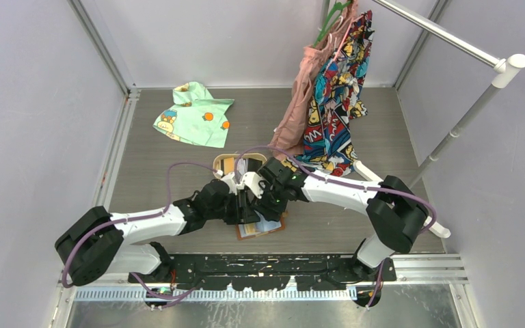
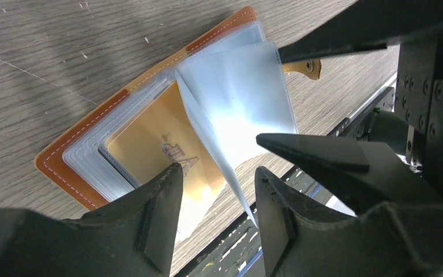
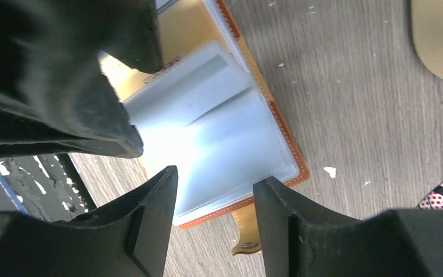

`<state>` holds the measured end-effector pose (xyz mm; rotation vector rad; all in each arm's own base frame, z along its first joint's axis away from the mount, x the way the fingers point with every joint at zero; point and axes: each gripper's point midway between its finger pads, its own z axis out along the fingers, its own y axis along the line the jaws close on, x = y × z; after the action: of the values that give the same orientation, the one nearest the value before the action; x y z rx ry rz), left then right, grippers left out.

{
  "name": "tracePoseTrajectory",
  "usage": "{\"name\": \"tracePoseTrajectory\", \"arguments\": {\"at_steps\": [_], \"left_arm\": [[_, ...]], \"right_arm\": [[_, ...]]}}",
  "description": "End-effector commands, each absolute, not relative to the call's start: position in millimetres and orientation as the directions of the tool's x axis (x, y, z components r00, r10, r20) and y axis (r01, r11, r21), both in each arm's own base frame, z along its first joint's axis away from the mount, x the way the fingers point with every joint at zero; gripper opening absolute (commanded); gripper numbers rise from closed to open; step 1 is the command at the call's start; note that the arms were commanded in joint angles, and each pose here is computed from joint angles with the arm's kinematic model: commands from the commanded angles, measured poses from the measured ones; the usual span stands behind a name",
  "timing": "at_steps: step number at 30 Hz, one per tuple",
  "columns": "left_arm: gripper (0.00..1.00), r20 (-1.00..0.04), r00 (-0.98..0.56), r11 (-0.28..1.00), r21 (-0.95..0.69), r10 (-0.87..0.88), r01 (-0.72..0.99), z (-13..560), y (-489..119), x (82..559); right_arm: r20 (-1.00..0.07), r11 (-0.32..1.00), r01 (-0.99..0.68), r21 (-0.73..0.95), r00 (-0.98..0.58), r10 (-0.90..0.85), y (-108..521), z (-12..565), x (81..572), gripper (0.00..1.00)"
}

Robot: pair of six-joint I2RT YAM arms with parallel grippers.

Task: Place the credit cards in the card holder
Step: Turn over the card slot in the card holder.

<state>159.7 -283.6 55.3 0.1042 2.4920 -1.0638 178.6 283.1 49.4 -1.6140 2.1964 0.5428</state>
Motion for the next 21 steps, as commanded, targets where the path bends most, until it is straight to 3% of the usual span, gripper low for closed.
{"name": "tracePoseTrajectory", "arguments": {"at_steps": [1,7,12,21], "left_arm": [[0.51,-0.444,-0.890,0.694,-0.671,-0.098,0.259,59.6,-280.6,162.9],[0.43,-0.429,-0.899,0.779,-0.593,-0.091,0.204,45.9,-254.0,163.7],[0.27,-0.405,-0.913,0.841,-0.511,-0.051,0.180,37.3,-237.3,159.2],[0.16,-0.332,-0.943,0.887,-0.429,0.019,0.169,20.5,-230.7,153.3]], "right_arm": [[-0.543,0.323,-0.945,0.054,-0.299,-0.784,292.8,63.1,198.9,0.55],[-0.542,0.385,-0.922,0.052,-0.350,-0.764,284.4,66.6,214.7,0.50],[-0.579,0.381,-0.920,0.096,-0.363,-0.730,283.5,84.6,218.3,0.53],[-0.685,0.197,-0.905,0.378,-0.416,-0.598,301.6,136.2,186.5,0.55]]}}
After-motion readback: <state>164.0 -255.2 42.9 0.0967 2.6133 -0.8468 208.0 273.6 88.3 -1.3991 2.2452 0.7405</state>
